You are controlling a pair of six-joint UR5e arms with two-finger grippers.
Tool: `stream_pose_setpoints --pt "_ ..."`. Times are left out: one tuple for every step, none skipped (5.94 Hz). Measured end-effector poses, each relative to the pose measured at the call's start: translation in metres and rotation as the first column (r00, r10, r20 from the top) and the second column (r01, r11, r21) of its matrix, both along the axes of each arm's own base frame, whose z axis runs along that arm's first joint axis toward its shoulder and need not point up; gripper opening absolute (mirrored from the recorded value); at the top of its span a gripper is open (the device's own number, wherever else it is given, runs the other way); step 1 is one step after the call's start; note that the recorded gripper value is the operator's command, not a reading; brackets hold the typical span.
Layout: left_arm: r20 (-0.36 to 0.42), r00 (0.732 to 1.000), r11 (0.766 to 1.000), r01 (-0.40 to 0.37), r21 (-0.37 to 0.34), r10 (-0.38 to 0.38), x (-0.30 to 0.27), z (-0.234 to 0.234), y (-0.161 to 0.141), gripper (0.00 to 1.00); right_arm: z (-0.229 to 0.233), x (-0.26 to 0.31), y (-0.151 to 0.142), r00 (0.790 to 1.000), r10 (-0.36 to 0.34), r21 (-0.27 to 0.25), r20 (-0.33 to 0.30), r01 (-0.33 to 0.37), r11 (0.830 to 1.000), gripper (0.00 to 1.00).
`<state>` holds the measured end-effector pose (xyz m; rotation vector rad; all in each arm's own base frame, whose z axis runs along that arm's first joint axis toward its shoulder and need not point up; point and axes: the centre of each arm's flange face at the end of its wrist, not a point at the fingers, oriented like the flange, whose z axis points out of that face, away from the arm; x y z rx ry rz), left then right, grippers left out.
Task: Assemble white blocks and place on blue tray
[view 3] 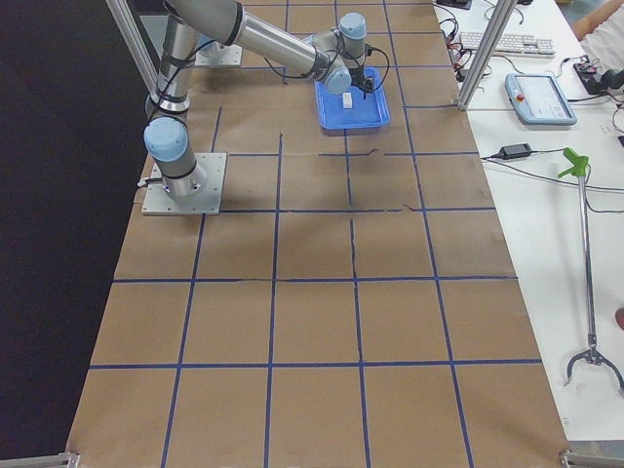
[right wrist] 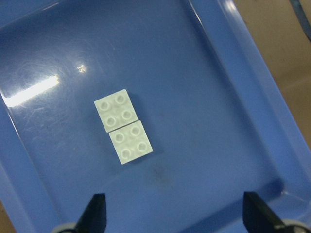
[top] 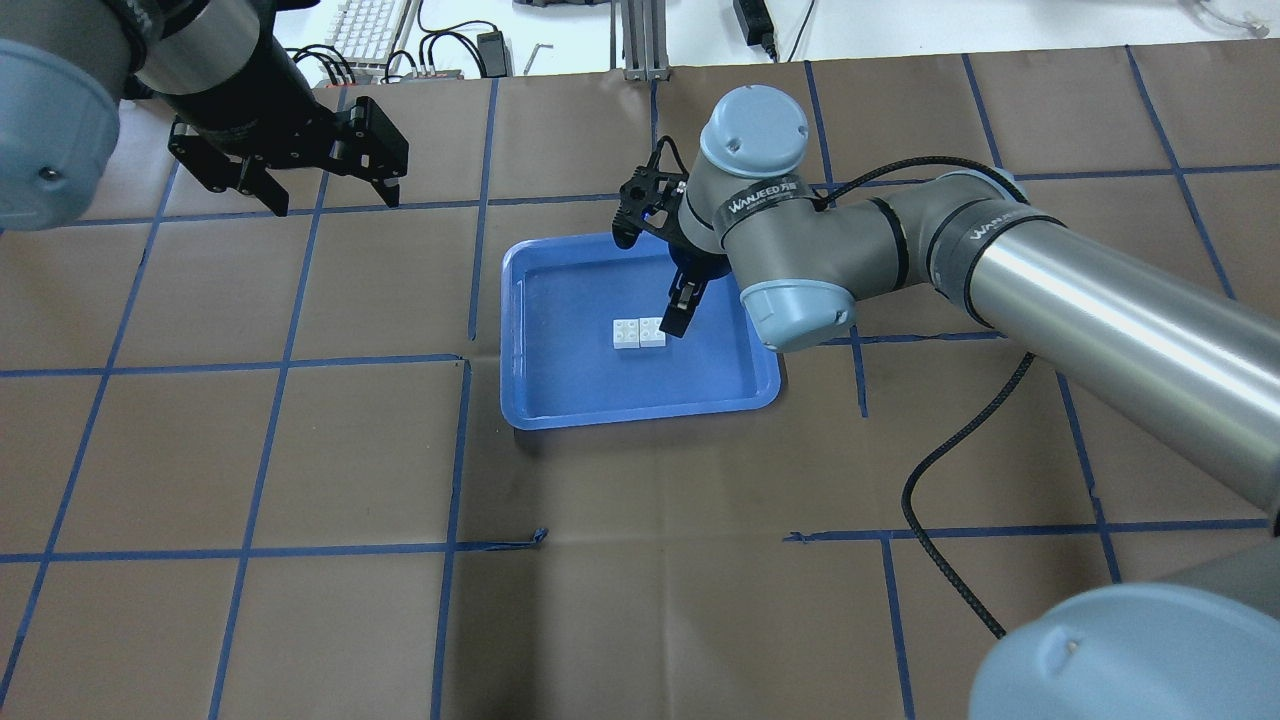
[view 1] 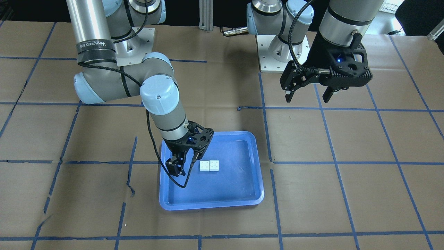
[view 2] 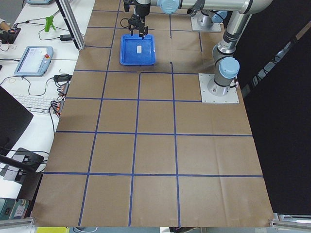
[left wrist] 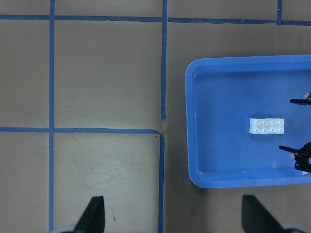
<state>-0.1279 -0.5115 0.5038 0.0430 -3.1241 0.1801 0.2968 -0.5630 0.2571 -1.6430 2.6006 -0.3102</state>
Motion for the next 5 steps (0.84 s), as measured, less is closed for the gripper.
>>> stream_pose_setpoints --pt "0.005 1.000 1.000 0.000 0.000 0.000 0.000 0.000 0.001 1.00 0.019 -0.020 -0.002 0.995 -0.095 0.010 -0.011 0.096 0.995 1.00" --pt "0.012 1.000 1.000 0.000 0.001 0.000 0.000 0.001 0.002 1.00 0.038 -0.041 -0.001 0.985 -0.172 0.028 -0.015 0.172 0.985 1.00" --pt "0.016 1.000 1.000 0.001 0.002 -0.001 0.000 0.001 0.002 1.00 0.059 -0.061 0.001 0.969 -0.247 0.045 -0.016 0.248 0.968 1.00" --pt "0.017 1.000 1.000 0.001 0.003 -0.001 -0.001 0.001 0.003 1.00 0.082 -0.079 0.001 0.943 -0.332 0.074 -0.022 0.333 0.940 1.00" --pt "0.017 1.000 1.000 0.003 0.003 -0.003 -0.001 0.001 0.003 1.00 0.110 -0.099 0.001 0.893 -0.449 0.130 -0.043 0.450 0.883 1.00"
